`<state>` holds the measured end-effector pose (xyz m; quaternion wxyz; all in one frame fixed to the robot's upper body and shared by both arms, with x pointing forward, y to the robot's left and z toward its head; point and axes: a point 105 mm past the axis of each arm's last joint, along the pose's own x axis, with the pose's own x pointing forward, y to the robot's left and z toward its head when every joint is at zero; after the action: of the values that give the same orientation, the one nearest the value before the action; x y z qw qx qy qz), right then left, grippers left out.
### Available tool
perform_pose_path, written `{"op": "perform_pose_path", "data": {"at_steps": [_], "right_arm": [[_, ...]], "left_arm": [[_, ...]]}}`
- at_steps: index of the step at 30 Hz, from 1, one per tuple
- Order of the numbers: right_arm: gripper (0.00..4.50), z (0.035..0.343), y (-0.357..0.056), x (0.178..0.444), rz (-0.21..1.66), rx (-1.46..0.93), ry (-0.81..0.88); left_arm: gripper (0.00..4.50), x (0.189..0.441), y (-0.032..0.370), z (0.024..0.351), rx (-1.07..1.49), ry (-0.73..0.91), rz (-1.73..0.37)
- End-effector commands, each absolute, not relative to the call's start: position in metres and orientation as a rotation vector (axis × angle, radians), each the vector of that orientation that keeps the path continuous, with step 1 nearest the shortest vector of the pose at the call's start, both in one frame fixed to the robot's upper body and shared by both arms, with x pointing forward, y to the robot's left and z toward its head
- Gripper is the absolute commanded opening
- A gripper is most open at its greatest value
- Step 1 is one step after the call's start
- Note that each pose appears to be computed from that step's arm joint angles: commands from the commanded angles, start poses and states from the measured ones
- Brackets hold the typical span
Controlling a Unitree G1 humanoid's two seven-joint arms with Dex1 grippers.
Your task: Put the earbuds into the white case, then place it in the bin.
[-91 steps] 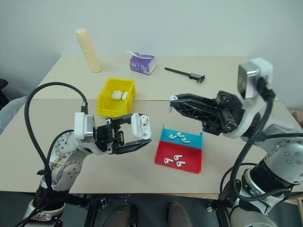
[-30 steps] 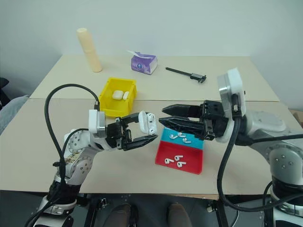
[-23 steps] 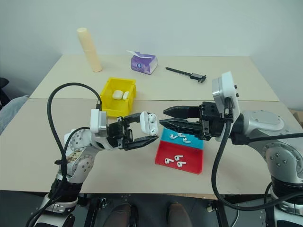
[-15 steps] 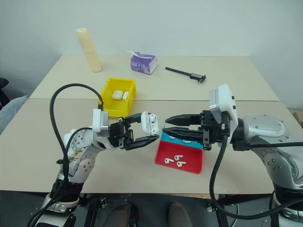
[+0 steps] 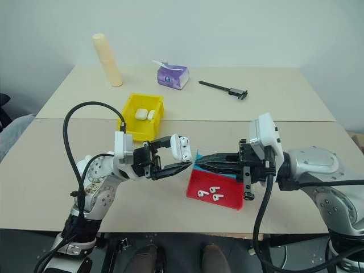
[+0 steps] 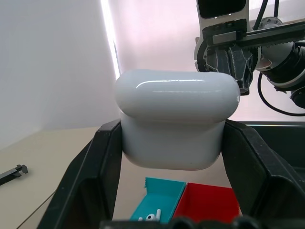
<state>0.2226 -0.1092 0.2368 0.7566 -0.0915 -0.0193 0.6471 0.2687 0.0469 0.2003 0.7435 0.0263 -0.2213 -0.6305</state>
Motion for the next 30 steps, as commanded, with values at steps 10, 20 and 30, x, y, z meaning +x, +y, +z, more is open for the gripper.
{"op": "perform_pose_path", "data": {"at_steps": [10,20,30], "right_arm": [[0.03,0.241,-0.102,0.224,1.401,-0.222,-0.081],[0.03,0.242,-0.104,0.231,1.368,-0.224,-0.077],[0.03,0.241,-0.104,0.234,1.356,-0.232,-0.087]], "left_arm": [[2.8,0.262,0.045,0.211,0.071,-0.548,-1.384],[2.8,0.261,0.043,0.208,0.072,-0.542,-1.392],[2.8,0.26,0.043,0.209,0.078,-0.545,-1.397]]}}
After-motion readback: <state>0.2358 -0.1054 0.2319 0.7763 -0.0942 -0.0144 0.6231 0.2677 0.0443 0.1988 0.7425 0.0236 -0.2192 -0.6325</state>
